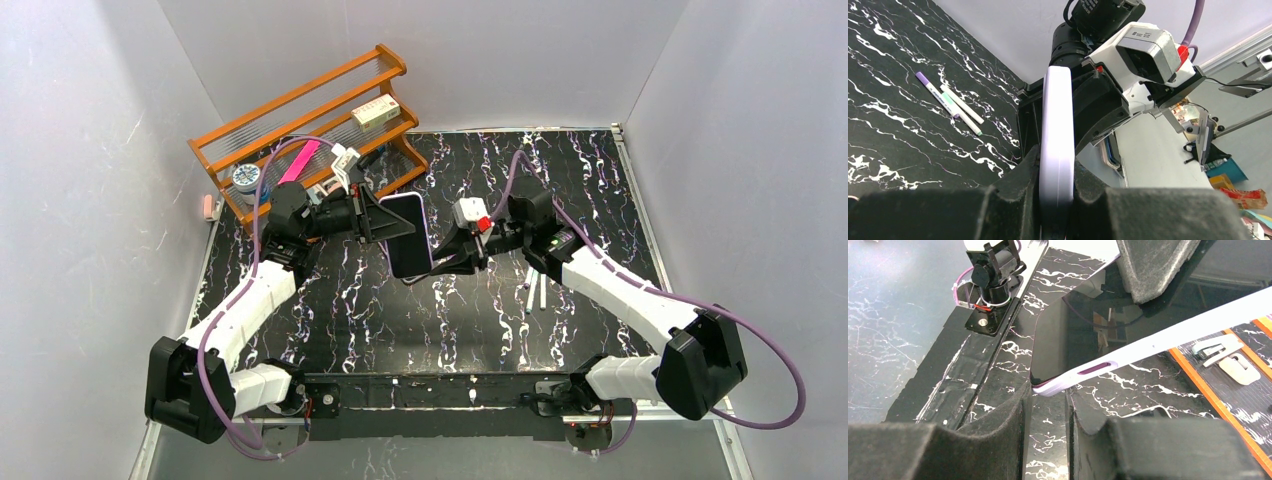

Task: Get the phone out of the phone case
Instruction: Remove the phone case from the phone.

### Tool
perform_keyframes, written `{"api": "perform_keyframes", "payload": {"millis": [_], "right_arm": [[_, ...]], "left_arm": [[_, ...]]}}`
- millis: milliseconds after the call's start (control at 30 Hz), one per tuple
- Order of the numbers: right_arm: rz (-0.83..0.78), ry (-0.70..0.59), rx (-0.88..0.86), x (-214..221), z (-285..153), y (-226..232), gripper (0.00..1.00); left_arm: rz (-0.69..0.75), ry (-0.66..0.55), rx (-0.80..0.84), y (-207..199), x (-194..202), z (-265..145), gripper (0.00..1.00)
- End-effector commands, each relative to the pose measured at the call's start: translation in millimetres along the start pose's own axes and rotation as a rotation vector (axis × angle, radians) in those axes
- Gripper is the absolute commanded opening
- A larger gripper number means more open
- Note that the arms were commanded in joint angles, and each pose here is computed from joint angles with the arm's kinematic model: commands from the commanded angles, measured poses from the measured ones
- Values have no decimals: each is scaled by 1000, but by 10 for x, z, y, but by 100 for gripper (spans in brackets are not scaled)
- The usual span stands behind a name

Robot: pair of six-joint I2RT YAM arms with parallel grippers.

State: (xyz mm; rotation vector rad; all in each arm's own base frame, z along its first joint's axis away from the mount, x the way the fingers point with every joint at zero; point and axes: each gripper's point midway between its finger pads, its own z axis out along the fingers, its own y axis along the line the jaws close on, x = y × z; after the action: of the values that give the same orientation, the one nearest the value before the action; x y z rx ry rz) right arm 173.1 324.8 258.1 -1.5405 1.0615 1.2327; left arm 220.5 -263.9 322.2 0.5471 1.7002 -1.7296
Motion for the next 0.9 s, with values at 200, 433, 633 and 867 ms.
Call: {"api": "perform_keyframes", "payload": {"millis": [200, 433, 633, 867], "right_arm": [[-55, 31, 204, 162, -245, -500, 1], [-13, 7, 188, 156, -229, -479, 1], [31, -68, 176, -50, -213, -439, 1], [150, -209, 261, -314, -239, -503, 17]], "left_arm": [[30, 38, 133, -597, -54, 53, 0], [39, 30, 133, -600, -78, 60, 0], [23, 16, 110, -486, -57, 86, 0], [13, 27, 115, -417, 54, 225, 0]]}}
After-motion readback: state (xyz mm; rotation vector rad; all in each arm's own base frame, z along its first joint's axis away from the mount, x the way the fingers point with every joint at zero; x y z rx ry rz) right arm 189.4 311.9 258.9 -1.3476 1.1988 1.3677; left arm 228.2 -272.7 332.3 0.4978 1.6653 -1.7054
